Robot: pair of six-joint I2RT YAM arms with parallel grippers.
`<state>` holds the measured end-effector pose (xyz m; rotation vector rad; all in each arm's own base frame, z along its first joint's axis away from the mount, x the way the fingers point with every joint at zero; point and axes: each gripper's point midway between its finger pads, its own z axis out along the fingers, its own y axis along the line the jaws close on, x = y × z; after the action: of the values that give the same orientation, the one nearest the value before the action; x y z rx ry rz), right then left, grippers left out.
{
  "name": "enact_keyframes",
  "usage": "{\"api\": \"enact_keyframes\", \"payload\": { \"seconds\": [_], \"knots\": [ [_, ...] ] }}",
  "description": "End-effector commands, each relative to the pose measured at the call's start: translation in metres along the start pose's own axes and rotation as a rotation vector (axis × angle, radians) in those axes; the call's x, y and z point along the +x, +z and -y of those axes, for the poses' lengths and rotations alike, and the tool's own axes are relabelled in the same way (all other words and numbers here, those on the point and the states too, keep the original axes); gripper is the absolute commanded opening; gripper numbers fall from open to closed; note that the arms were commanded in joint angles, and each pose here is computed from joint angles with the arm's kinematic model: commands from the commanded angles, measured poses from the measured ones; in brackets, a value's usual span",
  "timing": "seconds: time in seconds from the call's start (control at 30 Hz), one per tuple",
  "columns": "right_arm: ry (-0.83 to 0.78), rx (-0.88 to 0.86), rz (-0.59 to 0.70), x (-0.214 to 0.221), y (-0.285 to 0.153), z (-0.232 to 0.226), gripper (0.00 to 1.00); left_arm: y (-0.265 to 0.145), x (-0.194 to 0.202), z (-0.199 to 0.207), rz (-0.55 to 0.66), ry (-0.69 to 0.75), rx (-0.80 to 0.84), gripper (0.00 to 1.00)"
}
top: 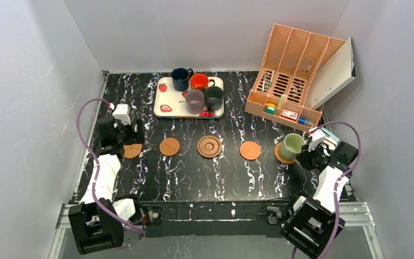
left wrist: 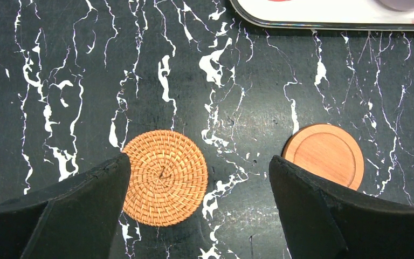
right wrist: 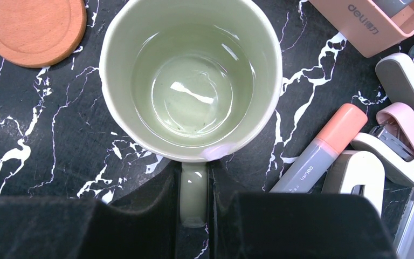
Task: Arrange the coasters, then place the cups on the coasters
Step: Place the cup on the coaster.
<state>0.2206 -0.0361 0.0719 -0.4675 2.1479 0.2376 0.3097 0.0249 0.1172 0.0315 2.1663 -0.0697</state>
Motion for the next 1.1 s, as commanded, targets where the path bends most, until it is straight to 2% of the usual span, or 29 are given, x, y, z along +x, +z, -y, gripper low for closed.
{"api": "enact_keyframes", "payload": {
  "seconds": [0.0, 0.7, 1.07],
  "knots": [
    [-0.042, 0.004, 0.064, -0.016, 0.000, 0.007, 0.01, 0.001, 0.002, -0.003, -0.001, 0.002, -0.004, 0.98],
    [-0.065, -0.027, 0.063, -0.016, -0.002, -0.002, 0.29, 0.002, 0.003, -0.003, -0.005, -0.003, -0.004, 0.98],
    [-0.074, -0.034, 0.063, -0.017, -0.004, -0.005, 0.50, 0.002, 0.002, -0.004, -0.003, -0.005, -0.004, 0.98]
  ]
}}
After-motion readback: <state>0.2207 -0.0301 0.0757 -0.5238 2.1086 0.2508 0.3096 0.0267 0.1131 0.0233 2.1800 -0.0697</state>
